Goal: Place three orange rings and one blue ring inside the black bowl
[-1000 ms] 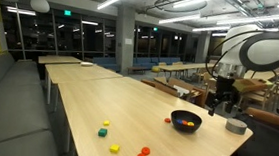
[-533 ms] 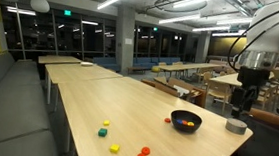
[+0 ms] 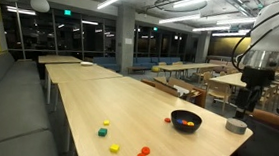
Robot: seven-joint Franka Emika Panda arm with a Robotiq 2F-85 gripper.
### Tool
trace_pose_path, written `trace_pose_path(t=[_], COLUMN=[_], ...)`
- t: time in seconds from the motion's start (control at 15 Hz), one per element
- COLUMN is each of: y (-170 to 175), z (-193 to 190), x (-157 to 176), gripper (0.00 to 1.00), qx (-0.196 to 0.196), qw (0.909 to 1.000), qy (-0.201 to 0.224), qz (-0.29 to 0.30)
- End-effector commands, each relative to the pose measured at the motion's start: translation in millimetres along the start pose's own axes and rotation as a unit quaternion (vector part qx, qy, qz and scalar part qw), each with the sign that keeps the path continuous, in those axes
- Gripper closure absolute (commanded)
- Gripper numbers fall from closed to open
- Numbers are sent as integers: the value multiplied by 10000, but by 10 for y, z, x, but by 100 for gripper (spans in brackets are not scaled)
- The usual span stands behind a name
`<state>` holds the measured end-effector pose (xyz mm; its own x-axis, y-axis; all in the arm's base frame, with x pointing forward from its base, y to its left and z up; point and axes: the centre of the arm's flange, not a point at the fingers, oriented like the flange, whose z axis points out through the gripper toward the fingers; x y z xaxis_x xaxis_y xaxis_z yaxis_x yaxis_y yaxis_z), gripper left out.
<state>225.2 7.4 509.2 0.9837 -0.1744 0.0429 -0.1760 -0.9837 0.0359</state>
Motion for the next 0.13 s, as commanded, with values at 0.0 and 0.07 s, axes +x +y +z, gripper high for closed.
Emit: trace_pose_path(t=[0.0,0.07], y=[0,0], z=[0,0], x=[0,0], gripper=[0,0], qx=[0,0], qw=[10000,10000], qy=[0,0], qz=[0,0])
